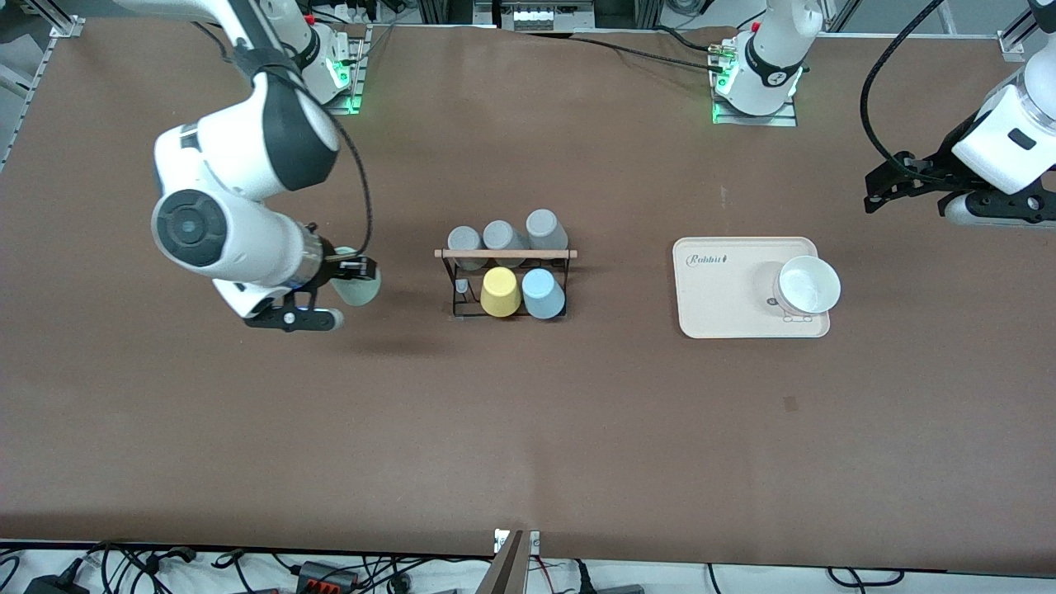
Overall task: Hang scattered cups on rack with three cups
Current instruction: 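Grasp the pale teal cup and carry it toward the rack with the right gripper, then place the teal cup on the rack beside the yellow cup, right gripper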
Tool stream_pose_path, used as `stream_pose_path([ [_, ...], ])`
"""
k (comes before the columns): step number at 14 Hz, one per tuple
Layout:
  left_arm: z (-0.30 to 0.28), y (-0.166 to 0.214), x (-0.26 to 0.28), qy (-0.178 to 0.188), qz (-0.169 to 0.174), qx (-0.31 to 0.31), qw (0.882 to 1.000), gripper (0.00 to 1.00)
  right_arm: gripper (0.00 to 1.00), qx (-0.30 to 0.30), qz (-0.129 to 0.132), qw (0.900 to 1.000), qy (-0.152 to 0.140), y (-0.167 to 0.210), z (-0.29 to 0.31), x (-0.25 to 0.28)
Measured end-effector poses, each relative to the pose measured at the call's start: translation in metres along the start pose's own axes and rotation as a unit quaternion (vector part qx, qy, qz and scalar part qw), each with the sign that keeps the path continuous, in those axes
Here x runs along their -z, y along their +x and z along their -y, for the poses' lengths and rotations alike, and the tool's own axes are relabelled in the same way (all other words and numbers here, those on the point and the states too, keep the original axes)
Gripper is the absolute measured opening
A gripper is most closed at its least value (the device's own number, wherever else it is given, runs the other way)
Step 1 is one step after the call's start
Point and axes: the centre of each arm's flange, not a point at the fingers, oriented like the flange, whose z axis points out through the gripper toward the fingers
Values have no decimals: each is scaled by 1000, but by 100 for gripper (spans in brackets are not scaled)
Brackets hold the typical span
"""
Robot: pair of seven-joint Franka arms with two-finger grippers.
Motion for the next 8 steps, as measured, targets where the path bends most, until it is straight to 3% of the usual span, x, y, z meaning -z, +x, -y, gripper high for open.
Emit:
stream_pose_path([
  [8,-4,0,0,0,0,-3,1000,100,67,32,-22,999,5,-8,90,-17],
])
